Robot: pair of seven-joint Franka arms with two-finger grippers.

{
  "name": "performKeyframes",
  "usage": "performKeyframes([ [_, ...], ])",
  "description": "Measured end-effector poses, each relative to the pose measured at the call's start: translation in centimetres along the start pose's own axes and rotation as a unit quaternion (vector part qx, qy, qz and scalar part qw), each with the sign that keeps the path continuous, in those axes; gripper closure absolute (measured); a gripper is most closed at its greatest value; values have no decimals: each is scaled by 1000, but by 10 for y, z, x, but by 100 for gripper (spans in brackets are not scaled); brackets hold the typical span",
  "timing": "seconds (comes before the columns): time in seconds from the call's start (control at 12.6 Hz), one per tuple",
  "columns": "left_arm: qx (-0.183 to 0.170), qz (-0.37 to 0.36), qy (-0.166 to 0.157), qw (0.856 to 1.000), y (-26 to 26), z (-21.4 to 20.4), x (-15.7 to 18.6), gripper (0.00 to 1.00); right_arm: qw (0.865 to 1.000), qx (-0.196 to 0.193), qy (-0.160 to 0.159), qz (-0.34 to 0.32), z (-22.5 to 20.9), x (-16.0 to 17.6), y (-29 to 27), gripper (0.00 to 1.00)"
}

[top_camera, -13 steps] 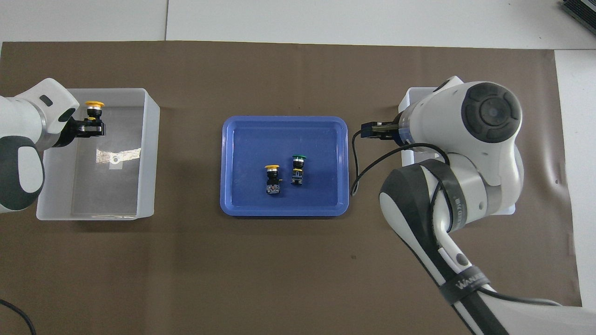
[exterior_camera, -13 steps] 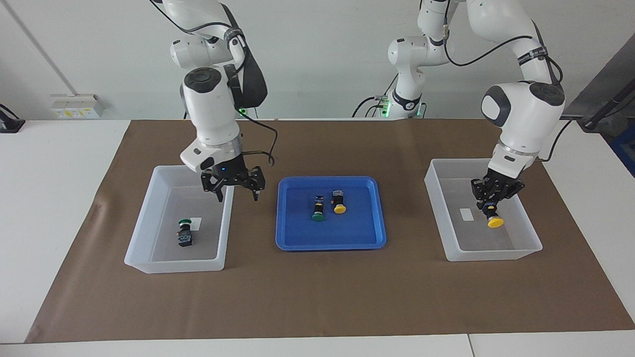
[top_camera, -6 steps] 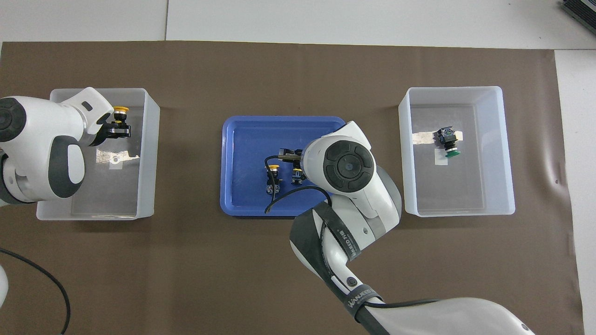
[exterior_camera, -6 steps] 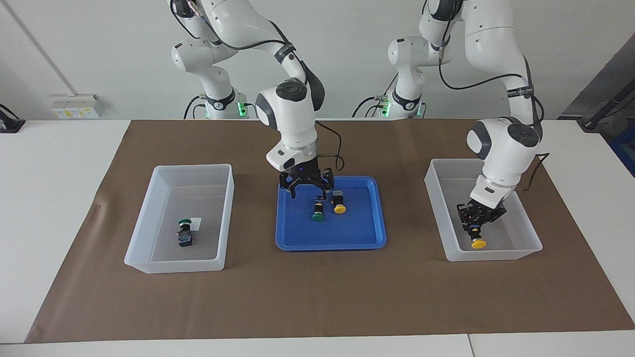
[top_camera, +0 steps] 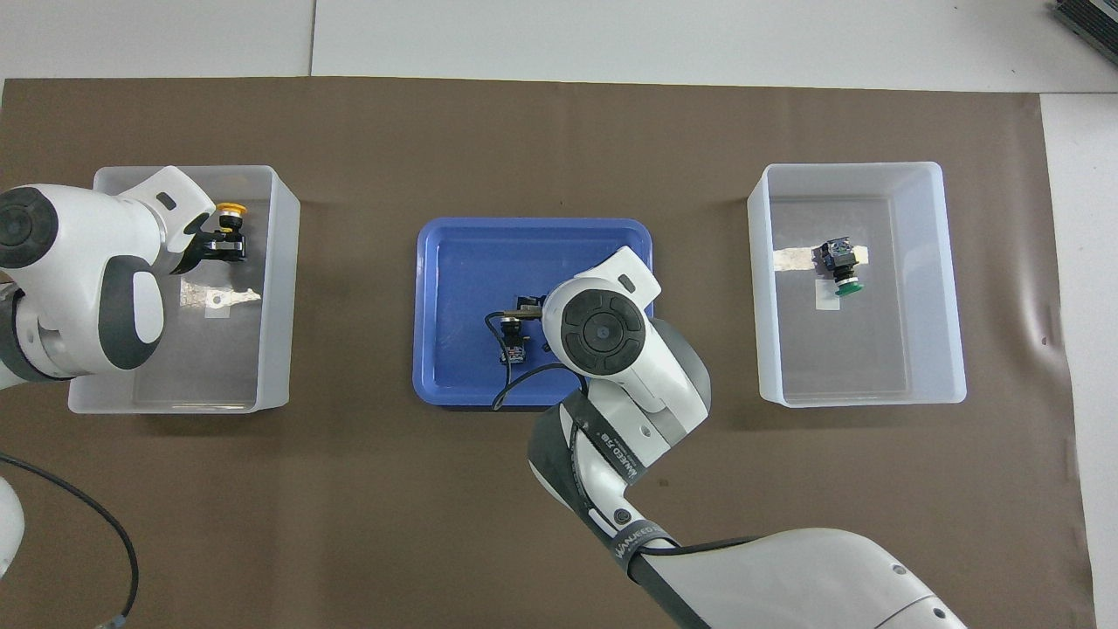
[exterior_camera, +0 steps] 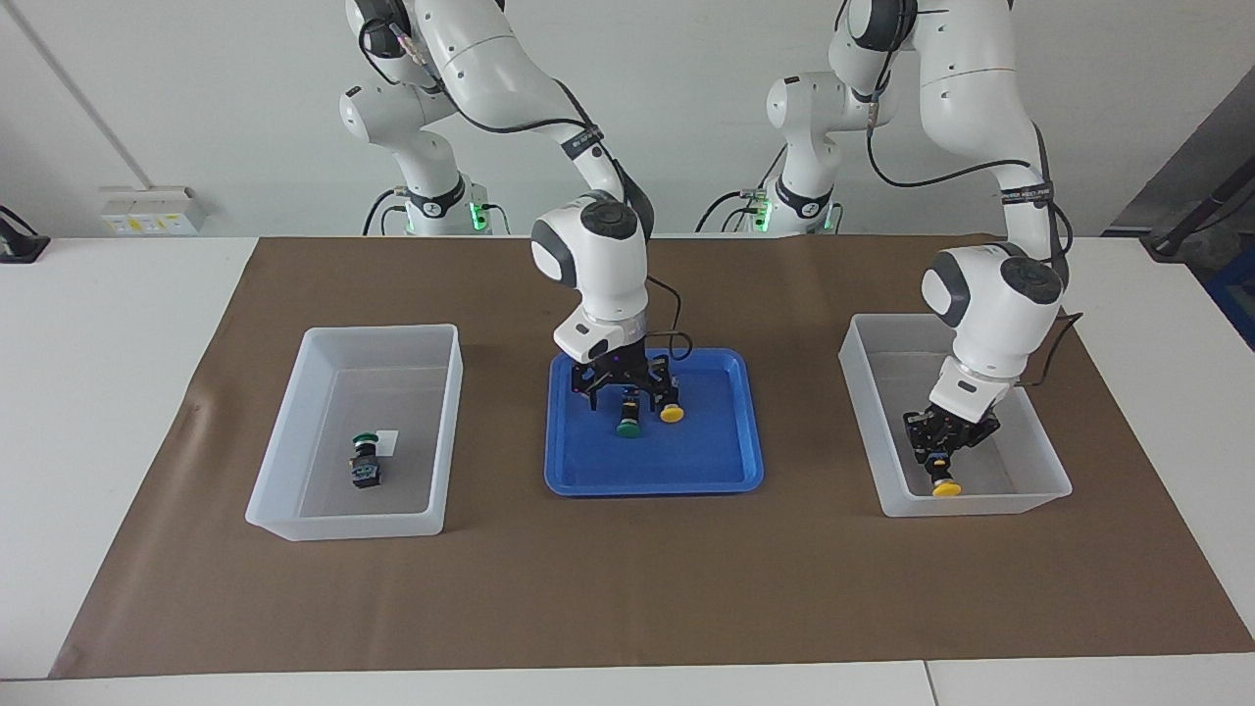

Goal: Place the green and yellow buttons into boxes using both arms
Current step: 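Carry the green button with the right gripper while the left gripper grasps yellow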

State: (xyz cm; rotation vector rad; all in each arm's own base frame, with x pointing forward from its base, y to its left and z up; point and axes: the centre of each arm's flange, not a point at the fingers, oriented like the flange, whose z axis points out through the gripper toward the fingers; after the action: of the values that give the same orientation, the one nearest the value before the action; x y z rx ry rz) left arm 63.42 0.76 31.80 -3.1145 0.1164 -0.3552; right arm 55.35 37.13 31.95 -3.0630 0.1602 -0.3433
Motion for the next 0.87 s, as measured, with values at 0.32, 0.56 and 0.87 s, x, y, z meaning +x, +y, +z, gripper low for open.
performKeyframes([
  [0.32,1,1,13,1000,0,-10,7,0,1000,-1,-1,-3,9,-3,-1,0],
  [0.56,0,0,14,1000,-1,-49,12,0,1000,-3,-6,-9,18,-11,-5,18],
  [0.87,-11,9,-40,999,15,-117,-3,0,1000,-4,-6,-2,19,-12,-6,67],
])
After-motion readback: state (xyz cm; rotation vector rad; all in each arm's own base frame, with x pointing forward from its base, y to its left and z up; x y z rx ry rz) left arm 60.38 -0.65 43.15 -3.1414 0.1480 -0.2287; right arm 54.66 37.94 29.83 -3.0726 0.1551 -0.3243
